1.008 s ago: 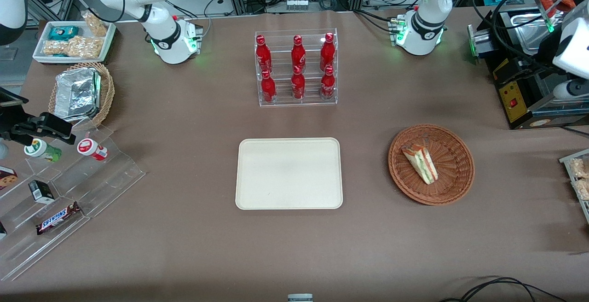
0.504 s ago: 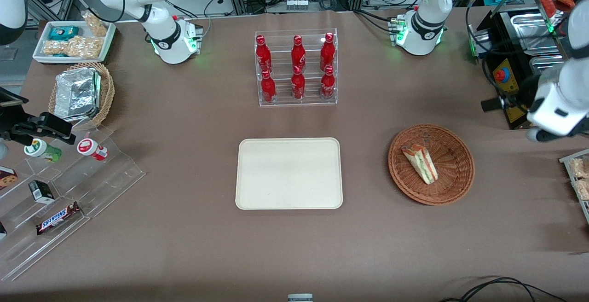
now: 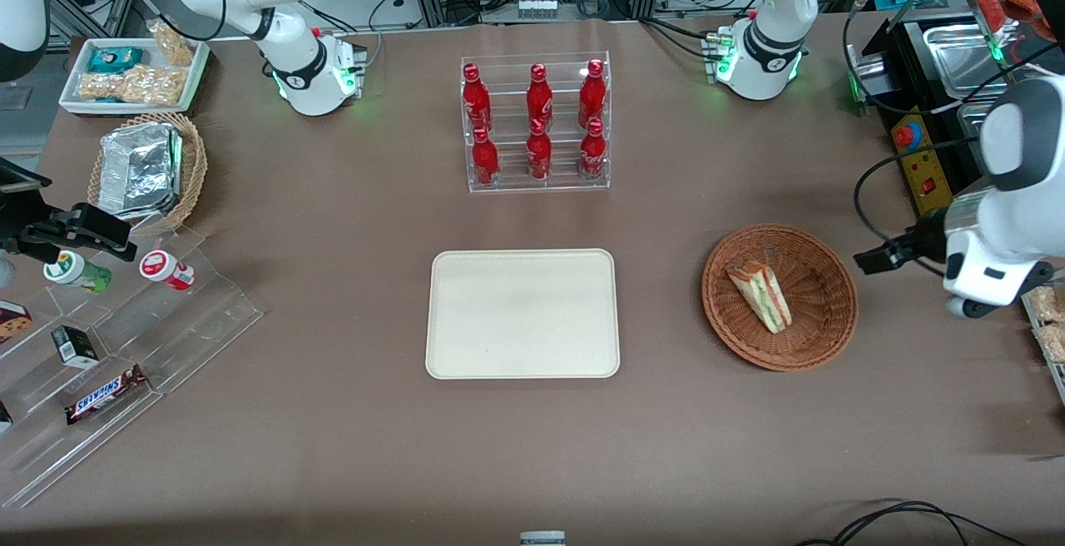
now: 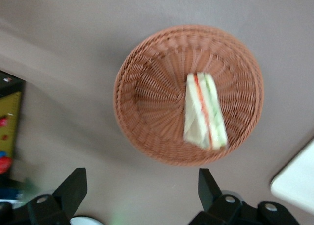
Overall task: Place sandwich from basket to tray
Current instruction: 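Move the left gripper down toward the sandwich in the wicker basket, then lower the open left gripper around the wrapped sandwich and close it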
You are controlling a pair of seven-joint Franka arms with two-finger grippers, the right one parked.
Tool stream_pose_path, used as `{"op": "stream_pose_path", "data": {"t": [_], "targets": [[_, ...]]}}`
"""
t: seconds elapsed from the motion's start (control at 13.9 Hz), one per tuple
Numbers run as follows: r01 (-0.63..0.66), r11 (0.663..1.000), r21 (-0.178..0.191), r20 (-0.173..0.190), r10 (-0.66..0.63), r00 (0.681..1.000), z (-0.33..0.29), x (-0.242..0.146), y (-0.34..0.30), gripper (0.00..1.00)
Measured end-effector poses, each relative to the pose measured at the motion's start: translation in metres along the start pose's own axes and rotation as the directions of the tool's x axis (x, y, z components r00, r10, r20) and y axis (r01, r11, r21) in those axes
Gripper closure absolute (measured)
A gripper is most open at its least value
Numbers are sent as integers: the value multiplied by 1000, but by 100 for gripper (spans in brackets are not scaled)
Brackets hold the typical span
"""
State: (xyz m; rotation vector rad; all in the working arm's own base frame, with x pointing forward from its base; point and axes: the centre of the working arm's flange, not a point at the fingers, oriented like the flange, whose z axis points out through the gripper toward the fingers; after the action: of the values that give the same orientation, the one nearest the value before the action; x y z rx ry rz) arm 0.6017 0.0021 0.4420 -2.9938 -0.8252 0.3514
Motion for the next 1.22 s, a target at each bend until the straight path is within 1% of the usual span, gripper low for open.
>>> {"op": "stream_pose_path", "data": {"t": [0.07, 0.22, 0.43, 0.5, 0.65, 0.86, 0.94, 1.08, 1.22], "targets": [[44, 999, -20, -12, -45, 999, 8, 2, 8, 0], [78, 995, -56, -33, -80, 996, 28, 5, 33, 0], [100, 991, -93, -59, -106, 993, 80, 9, 75, 0], [101, 990, -96, -58, -107, 993, 99, 7, 86, 0], [88, 992, -89, -50, -92, 994, 129, -2, 103, 0], [82, 994, -70, -34, -85, 996, 148, -9, 106, 0], [82, 995, -59, -31, -84, 996, 153, -10, 104, 0], [69, 997, -24, -37, -70, 997, 162, -11, 98, 0], [64, 998, -1, -28, -64, 998, 173, -14, 94, 0]]}}
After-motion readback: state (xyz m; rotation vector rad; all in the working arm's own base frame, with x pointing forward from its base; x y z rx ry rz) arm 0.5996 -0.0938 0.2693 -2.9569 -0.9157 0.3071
